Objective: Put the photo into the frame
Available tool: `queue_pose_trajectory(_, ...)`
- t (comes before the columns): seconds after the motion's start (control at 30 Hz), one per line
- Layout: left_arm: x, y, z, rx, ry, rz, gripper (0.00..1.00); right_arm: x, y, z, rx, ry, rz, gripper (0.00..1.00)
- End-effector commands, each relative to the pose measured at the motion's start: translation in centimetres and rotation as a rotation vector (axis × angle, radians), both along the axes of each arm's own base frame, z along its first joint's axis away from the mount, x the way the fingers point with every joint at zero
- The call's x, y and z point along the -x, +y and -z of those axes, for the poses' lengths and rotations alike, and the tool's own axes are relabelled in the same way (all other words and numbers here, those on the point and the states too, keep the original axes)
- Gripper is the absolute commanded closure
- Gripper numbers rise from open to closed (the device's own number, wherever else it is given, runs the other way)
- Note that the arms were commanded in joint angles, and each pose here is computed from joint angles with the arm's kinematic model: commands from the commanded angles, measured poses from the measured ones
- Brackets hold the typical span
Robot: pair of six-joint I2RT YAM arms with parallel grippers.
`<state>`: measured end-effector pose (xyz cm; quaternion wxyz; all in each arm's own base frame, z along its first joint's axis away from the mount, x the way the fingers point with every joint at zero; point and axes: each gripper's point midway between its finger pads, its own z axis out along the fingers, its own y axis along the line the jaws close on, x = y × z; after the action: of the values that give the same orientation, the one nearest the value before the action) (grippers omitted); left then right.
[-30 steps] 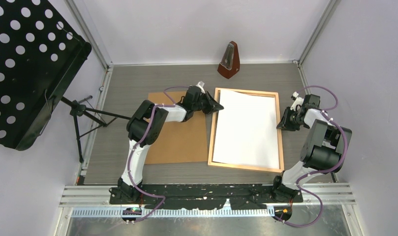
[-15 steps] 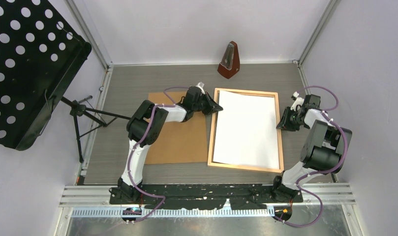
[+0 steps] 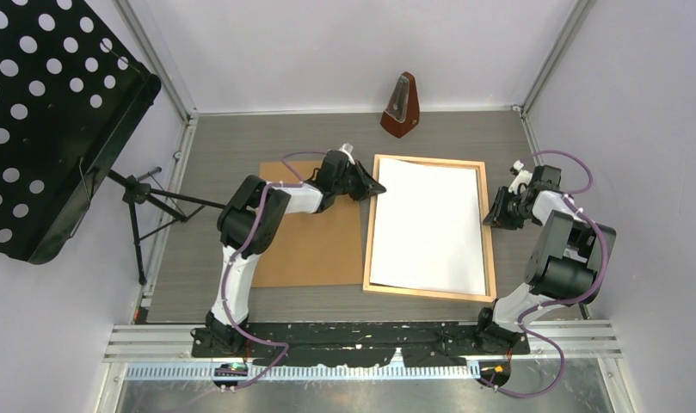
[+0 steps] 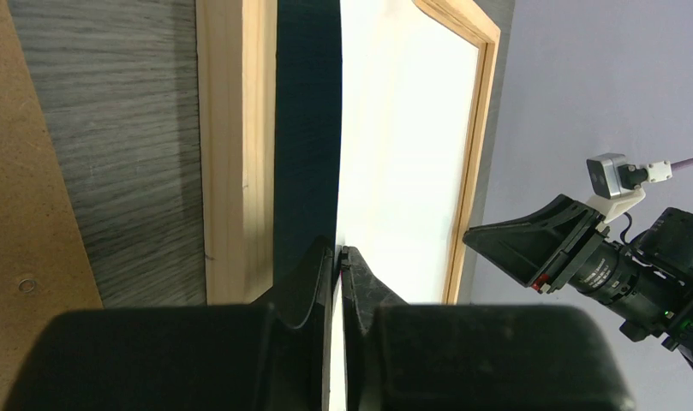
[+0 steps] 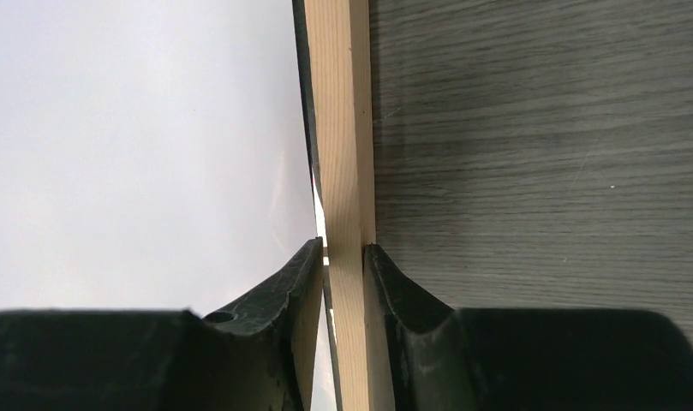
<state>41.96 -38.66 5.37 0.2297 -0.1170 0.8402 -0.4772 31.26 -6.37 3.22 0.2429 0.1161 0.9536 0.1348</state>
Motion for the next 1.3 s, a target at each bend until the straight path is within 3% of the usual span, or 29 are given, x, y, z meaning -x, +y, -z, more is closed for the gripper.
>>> queue_pose_trajectory(0.0, -0.7, -0.1, -3.7, 0.035, -0.084, 0.004, 0.9, 0.0, 0.6, -1.3, -0.025, -0.028, -0.003, 0.69)
queue_pose_trajectory(0.13, -0.7, -0.2, -3.7, 0.034, -0.078, 0.011, 0.8, 0.0, 0.6, -1.3, -0.024, -0.031, -0.003, 0.69)
queue_pose_trajectory(0.4, -0.4, -0.2, -3.5, 0.025, -0.071, 0.021, 0.72, 0.0, 0.6, -1.3, -0.029, -0.031, -0.001, 0.69)
queue_pose_trajectory(0.63, -0.5, -0.5, -4.4, -0.009, -0.075, 0.046, 0.5, 0.0, 0.7, -1.4, -0.033, -0.032, -0.003, 0.69)
queue_pose_trajectory(1.0, -0.1, -0.5, -4.3, -0.092, -0.071, 0.081, 0.48, 0.0, 0.7, -1.4, -0.035, -0.035, -0.002, 0.69)
queue_pose_trajectory(1.27, 0.1, -0.8, -5.5, -0.181, -0.104, 0.134, 0.4, 0.1, 0.7, -1.3, -0.04, -0.032, -0.003, 0.69)
